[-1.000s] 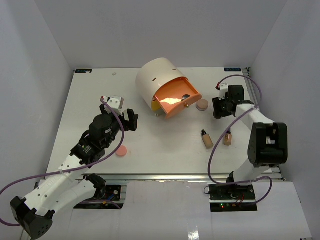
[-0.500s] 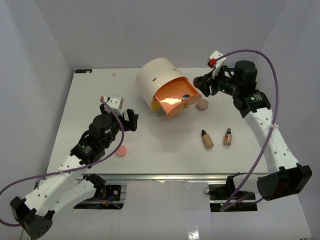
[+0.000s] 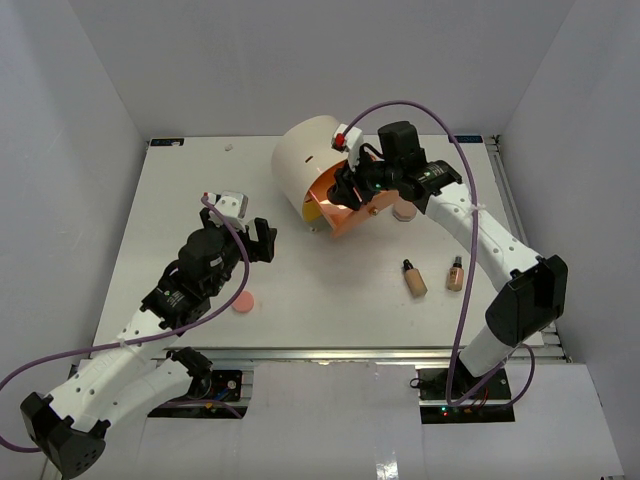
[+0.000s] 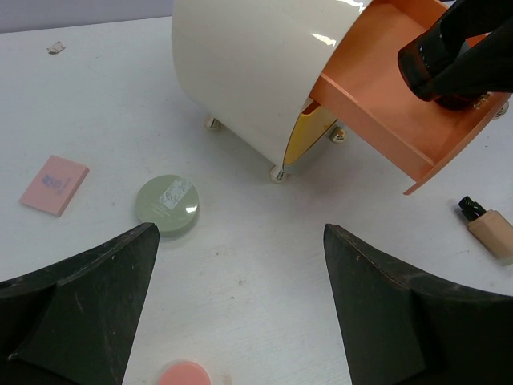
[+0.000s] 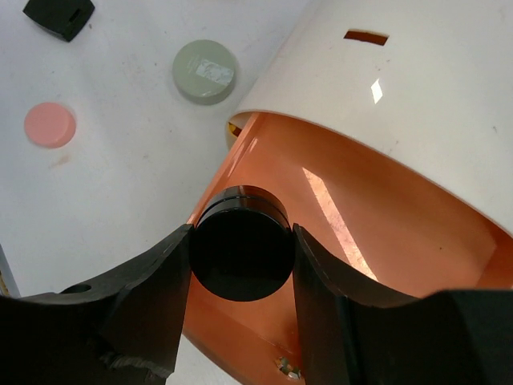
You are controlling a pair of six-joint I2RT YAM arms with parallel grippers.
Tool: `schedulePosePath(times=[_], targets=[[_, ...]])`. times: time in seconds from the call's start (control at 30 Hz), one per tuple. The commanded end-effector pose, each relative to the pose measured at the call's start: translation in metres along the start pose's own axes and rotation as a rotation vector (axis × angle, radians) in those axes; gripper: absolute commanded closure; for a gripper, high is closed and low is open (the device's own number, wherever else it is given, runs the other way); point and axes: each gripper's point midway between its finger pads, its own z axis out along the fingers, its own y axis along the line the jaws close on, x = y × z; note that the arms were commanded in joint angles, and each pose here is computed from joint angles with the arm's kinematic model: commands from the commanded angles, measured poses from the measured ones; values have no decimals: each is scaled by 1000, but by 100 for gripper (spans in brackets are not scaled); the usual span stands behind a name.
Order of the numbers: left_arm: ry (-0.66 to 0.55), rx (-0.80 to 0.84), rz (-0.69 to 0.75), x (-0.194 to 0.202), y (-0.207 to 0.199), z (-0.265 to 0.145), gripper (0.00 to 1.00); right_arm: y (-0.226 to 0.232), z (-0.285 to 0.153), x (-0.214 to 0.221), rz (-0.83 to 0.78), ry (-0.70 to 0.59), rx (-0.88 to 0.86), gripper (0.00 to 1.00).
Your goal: Organize the makeup
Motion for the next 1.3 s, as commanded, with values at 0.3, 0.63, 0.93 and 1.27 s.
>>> schedulePosePath(times=[0.3, 0.63, 0.93, 1.27], targets=[[-28, 17, 0, -8, -2, -1, 5, 1, -44, -51, -123, -109, 52, 2], [-25, 44, 1, -8, -7, -2, 5, 80, -118, -1, -622, -180, -221, 54], [-27, 60, -2, -10, -10, -3, 5, 63, -104, 133, -962, 148, -200, 92], [-33, 50, -4, -11, -8, -4, 5, 5, -48, 141, -948, 253, -148, 92]])
